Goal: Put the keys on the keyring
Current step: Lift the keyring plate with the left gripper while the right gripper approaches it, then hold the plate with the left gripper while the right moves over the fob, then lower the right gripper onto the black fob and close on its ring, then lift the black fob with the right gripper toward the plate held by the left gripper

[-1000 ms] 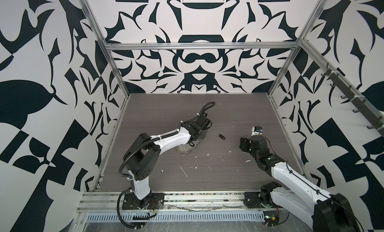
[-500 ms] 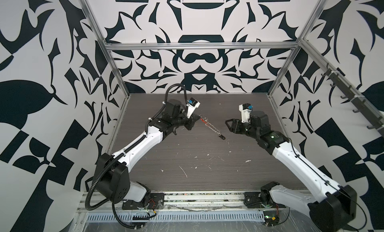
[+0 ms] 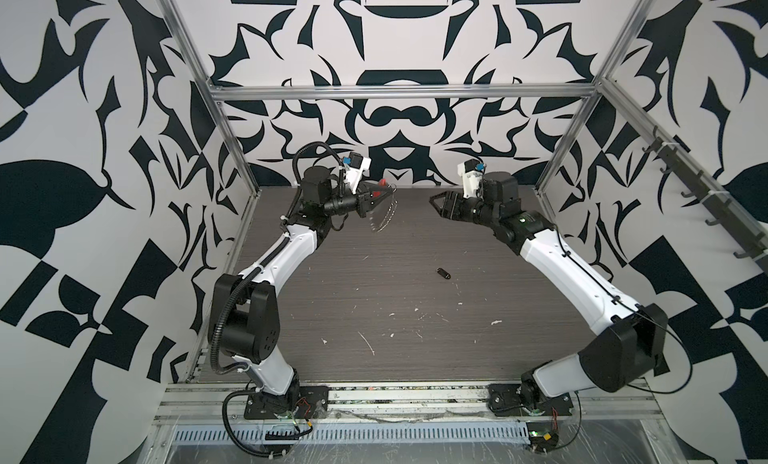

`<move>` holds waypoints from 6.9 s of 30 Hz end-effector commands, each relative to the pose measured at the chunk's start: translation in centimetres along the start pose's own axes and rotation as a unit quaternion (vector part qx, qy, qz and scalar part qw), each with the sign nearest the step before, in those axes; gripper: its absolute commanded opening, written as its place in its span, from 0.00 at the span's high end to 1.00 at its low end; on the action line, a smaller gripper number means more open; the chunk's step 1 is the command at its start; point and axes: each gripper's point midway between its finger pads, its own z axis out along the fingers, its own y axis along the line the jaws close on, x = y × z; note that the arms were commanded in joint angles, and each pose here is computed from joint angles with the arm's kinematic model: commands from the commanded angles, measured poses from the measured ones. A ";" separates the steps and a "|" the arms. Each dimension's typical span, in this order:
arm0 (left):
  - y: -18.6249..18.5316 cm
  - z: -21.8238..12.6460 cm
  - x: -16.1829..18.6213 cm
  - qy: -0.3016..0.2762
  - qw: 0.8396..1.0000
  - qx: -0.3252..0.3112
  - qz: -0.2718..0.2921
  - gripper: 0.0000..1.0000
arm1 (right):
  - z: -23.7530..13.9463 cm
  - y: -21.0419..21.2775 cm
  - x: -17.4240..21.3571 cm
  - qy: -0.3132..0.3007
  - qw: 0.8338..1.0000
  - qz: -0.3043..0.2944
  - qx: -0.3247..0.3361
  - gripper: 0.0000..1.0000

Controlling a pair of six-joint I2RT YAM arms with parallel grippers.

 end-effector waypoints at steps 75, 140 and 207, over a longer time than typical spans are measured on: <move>-3.1 -3.1 9.0 0.079 0.993 -0.080 0.041 1.00 | 3.2 -17.1 19.7 0.235 0.943 0.038 0.234 0.42; -3.5 -2.7 9.8 0.098 0.990 -0.081 0.055 1.00 | 5.3 -14.1 19.6 0.291 0.910 -0.244 0.167 0.63; -3.1 -2.1 8.8 0.119 0.982 -0.073 0.130 1.00 | -1.9 0.0 11.9 0.081 0.985 -0.143 -0.057 1.00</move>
